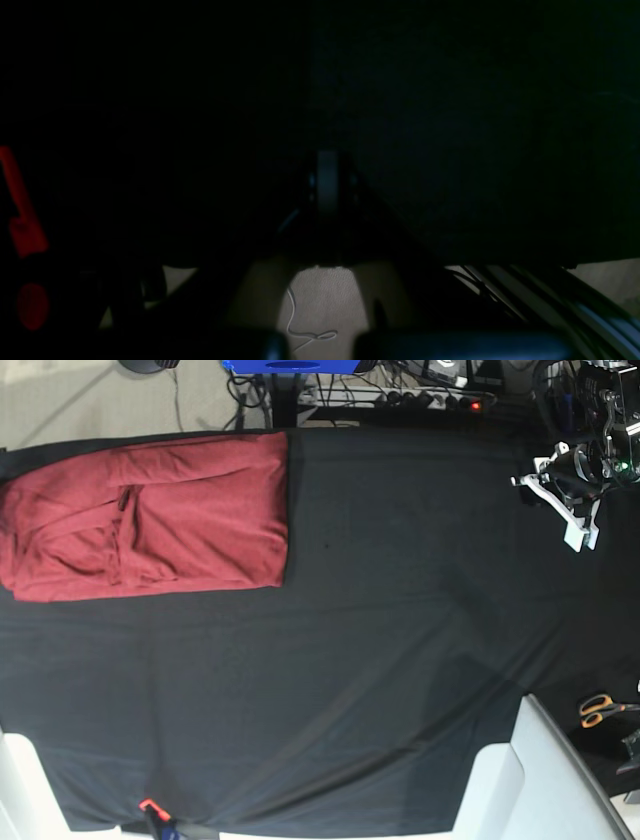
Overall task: Fold the T-shirt properly
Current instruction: 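Open the right gripper and lift it off the shirt, then lower the right gripper to the folded shirt's end and grasp it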
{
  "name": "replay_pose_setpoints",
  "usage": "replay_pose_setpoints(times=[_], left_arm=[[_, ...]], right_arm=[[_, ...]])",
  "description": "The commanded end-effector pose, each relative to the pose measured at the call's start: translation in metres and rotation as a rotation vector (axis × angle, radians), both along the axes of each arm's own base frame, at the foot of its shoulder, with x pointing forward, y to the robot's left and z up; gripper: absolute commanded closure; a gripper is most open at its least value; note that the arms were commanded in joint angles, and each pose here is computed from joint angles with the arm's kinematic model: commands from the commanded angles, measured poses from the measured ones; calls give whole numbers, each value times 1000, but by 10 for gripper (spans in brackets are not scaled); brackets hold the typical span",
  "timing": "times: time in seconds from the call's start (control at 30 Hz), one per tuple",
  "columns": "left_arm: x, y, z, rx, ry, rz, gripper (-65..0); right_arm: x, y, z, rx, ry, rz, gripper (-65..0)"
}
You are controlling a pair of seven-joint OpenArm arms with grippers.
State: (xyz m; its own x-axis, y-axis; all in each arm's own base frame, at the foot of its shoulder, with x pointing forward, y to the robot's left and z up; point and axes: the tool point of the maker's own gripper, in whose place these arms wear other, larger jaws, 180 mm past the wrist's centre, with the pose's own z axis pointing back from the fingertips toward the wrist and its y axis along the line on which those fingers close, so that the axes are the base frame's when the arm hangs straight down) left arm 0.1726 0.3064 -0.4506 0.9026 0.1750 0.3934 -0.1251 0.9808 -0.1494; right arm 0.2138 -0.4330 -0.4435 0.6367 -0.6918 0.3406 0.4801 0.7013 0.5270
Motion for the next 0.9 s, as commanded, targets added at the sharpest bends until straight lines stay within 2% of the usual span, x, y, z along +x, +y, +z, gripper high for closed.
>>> replay_pose_setpoints(times=[0.0,0.13,0.23,0.33,0.43,0.6,0.77,0.87], left_arm=[[7,7,9,16,-29,-7,0],[7,6,9,16,-30,-15,0],[8,-1,11,0,-42,-84,0],[8,-5,12,-10,-54,-134,0],[8,-7,12,-13,-52,-136,0],[8,-6,12,-13,-54,-133,0],[8,-7,12,-14,-52,-135,0],[8,-8,11,-16,-52,-136,0]], right_arm=[[6,-15,14,-39,-41,-13,-617],[-1,-10,-3,-34,-58,-66,-617],[-12,0,-22,26,-39,-120,-617],[-15,6,-29,45,-31,-126,-617],[-15,23,-39,61,0,-80,-602],[-19,46,-50,99,49,-20,-509],[-27,55,-52,133,106,33,-506],[-21,55,-46,91,111,96,-504]])
